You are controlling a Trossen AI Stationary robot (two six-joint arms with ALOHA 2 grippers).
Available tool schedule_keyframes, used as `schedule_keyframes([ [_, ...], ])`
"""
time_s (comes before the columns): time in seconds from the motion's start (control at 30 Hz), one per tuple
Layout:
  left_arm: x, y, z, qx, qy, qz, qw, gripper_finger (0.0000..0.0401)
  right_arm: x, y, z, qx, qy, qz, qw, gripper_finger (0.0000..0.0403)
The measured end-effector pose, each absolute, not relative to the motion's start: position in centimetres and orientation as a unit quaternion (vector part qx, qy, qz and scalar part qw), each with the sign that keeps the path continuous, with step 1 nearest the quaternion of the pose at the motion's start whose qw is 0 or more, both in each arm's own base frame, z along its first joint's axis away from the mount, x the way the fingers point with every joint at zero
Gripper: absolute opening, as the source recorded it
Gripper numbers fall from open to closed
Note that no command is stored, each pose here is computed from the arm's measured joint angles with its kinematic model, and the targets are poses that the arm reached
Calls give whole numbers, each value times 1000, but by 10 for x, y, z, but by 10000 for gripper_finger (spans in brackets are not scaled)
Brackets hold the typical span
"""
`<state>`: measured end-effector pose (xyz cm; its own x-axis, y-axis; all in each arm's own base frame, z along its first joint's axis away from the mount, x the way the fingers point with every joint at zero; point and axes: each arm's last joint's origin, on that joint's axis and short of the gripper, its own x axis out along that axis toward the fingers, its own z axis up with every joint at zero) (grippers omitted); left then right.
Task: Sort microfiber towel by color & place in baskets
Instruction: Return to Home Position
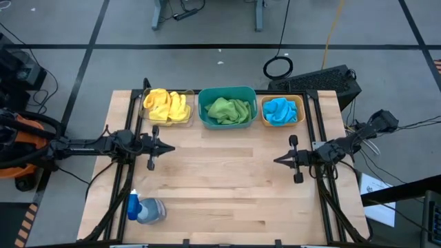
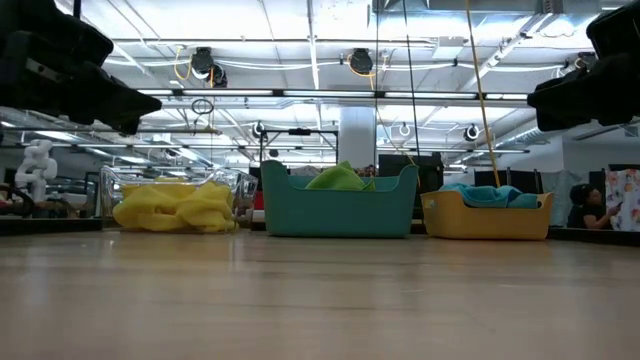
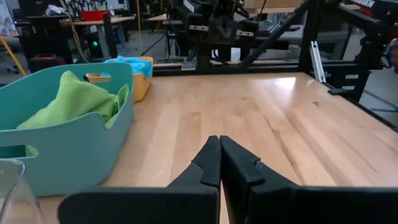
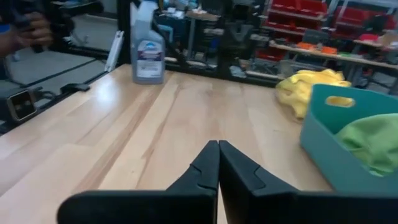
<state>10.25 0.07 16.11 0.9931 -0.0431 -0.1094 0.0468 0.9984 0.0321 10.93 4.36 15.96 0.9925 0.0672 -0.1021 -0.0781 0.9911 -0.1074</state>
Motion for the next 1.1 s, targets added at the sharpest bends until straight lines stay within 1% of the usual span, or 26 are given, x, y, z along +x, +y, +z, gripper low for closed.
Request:
schedule_keyframes([
  [0.2, 102, 1, 161, 15, 52, -23, 998, 4, 101, 37, 161, -57, 43, 1, 997, 0],
  [0.3, 101, 1, 163, 18, 45, -23, 999, 4, 97, 34, 165, -58, 20, -12, 998, 0],
  [0.4, 100, 0, 164, 15, 34, -24, 999, 4, 93, 33, 171, -68, -12, -5, 998, 0],
  [0.57, 98, -1, 167, 27, 21, -34, 999, 4, 89, 34, 177, -95, -51, 53, 993, 0],
  [0.67, 96, -1, 169, 42, 13, -45, 998, 4, 89, 35, 179, -102, -65, 69, 990, 0],
  [0.8, 95, -2, 170, 52, 5, -47, 998, 4, 89, 34, 179, -106, -66, 84, 989, 0],
  [1.1, 95, -2, 171, 45, 8, -57, 997, 4, 91, 30, 175, -93, -45, 64, 993, 0],
])
